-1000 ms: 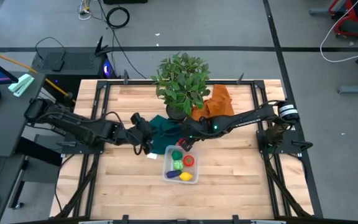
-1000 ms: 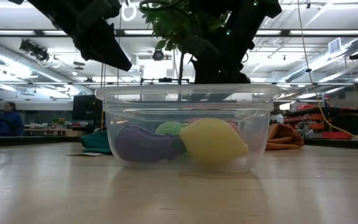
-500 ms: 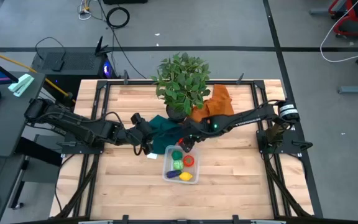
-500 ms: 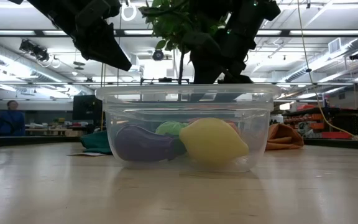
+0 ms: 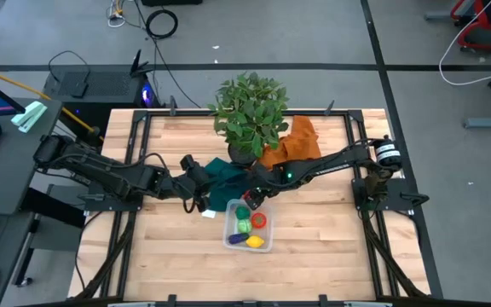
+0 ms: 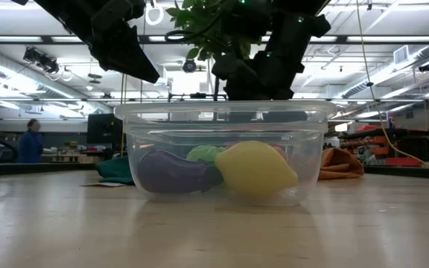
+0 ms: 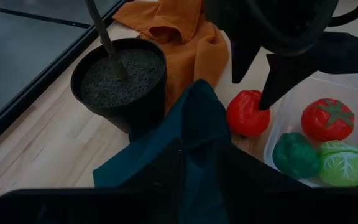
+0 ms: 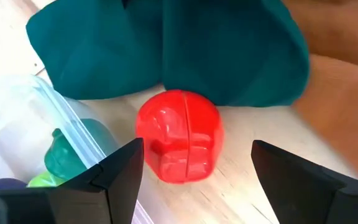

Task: Pick and placing Produce into tupperware
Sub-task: Put the apple into the transparent bin

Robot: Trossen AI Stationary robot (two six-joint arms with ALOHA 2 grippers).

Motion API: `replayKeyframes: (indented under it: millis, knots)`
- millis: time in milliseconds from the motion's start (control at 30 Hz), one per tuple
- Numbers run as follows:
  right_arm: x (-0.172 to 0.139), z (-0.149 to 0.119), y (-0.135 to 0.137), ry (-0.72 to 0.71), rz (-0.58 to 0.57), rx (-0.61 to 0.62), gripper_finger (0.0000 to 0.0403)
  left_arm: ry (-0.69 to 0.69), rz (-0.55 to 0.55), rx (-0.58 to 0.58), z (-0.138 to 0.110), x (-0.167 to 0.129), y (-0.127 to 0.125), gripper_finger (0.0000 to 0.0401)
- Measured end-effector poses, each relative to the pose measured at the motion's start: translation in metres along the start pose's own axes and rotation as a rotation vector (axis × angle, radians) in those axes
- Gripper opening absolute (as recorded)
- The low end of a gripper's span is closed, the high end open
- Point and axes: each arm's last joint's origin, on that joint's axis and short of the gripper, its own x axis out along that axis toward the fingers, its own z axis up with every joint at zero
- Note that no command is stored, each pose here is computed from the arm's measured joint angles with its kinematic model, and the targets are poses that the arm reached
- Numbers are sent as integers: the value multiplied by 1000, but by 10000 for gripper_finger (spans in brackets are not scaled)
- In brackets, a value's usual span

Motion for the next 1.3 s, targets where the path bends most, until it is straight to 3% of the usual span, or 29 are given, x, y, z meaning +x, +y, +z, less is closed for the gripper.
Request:
replayKeyframes:
  millis: [700,1100,1300]
  knots:
    - [4,2,2,22,52,82,259,0,0,0,0,0,0,87]
    - [33,1,4,38,78,79,253,0,0,16,0,0,0,94]
    - [32,4,3,10,72,68,228,1,1,19,0,0,0,87]
